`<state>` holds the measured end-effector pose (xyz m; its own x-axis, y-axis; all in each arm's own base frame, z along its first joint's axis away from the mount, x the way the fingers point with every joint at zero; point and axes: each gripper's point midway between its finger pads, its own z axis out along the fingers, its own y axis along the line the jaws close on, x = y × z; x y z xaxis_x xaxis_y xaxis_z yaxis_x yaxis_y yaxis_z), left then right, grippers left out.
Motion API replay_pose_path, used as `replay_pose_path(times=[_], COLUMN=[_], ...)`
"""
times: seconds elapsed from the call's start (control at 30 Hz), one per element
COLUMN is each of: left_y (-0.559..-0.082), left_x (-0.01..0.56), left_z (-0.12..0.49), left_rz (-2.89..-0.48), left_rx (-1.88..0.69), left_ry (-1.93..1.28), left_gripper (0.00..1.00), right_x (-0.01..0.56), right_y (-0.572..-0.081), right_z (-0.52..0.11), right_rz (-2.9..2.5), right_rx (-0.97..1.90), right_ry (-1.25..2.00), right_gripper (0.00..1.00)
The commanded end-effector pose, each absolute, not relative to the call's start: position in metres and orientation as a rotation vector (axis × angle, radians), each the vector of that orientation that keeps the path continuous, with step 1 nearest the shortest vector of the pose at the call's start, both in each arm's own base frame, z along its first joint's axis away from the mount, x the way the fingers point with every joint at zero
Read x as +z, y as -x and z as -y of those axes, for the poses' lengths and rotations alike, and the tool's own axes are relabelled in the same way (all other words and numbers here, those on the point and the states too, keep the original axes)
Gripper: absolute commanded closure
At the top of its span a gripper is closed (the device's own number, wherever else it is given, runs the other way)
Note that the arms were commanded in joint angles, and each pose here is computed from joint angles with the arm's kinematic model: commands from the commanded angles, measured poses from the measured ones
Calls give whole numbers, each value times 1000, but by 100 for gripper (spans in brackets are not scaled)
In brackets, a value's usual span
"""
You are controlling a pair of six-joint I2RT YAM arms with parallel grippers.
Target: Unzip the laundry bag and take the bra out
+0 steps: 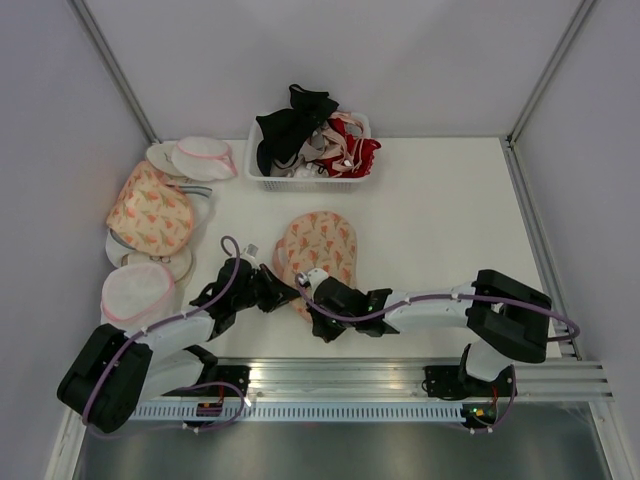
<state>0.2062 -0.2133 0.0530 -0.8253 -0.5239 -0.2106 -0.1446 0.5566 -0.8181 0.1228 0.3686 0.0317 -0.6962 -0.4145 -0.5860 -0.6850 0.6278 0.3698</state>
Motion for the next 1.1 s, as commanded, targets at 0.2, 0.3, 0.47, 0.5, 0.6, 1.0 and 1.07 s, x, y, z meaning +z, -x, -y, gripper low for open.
replay_pose_path(times=[0.2,0.3,0.47,0.5,0.6,1.0,1.07], left_y=[-230,-227,-223,-222,-219,-208,-207], left_x=[78,77,78,78,80,92,93], left_z=[214,212,211,212,213,226,227], left_rz=[-2261,-2274,-2285,-2291,-2290,-2266,-2258], left_rx=[-1150,-1139,-1140,-1148,-1170,-1296,-1311], left_ry=[414,385,319,304,269,125,111], left_gripper=[98,98,98,98,98,98,98], right_x=[-3,2,23,27,38,34,39], right_y=[-136,-160,-207,-216,-242,-294,-291], right_z=[-243,-220,-190,-187,-182,-202,-201], right_rz=[-2596,-2573,-2461,-2437,-2376,-2362,-2361], right_rx=[147,45,-137,-162,-216,-181,-162], right_ry=[599,471,352,337,309,276,271], right_gripper=[100,99,100,100,100,100,100])
